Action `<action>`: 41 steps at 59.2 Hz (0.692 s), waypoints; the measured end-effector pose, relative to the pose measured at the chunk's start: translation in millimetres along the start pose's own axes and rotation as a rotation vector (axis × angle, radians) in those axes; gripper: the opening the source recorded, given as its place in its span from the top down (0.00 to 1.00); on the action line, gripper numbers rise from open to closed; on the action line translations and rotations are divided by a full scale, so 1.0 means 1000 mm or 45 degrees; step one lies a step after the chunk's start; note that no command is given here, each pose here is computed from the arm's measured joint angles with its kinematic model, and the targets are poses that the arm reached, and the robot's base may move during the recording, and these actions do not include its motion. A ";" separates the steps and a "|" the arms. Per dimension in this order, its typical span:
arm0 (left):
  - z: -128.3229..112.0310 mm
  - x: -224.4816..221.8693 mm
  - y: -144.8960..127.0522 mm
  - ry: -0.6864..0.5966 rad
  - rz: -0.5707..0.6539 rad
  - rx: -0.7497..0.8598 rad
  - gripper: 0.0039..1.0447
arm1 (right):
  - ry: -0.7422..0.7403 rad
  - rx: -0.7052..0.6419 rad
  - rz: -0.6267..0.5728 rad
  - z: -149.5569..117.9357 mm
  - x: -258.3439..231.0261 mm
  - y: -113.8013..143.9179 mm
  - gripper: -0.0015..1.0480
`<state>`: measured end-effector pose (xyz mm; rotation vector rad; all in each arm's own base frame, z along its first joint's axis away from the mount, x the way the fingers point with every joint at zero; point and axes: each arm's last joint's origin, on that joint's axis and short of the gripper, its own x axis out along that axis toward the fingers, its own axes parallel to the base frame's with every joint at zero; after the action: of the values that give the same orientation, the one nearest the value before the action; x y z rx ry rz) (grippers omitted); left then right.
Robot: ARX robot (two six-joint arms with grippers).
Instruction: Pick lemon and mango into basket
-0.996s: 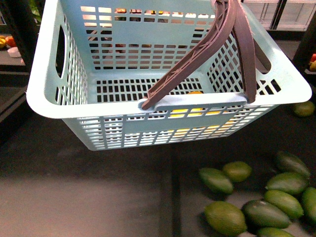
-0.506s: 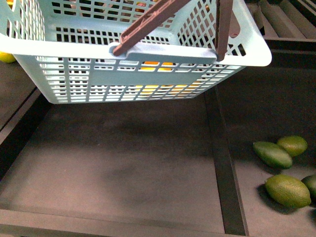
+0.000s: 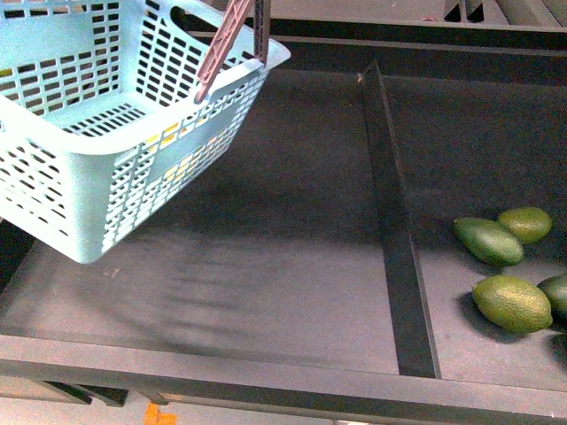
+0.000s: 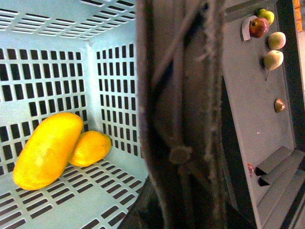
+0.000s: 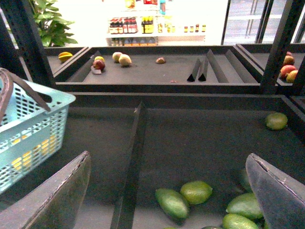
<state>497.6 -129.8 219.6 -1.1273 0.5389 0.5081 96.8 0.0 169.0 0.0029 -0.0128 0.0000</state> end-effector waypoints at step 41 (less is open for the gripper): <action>-0.034 0.039 0.040 0.174 -0.010 -0.158 0.81 | 0.000 0.000 0.000 0.000 0.000 0.000 0.08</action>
<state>497.7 -143.6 155.4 -1.2884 0.6284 0.4647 96.8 0.0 169.0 0.0029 -0.0128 0.0000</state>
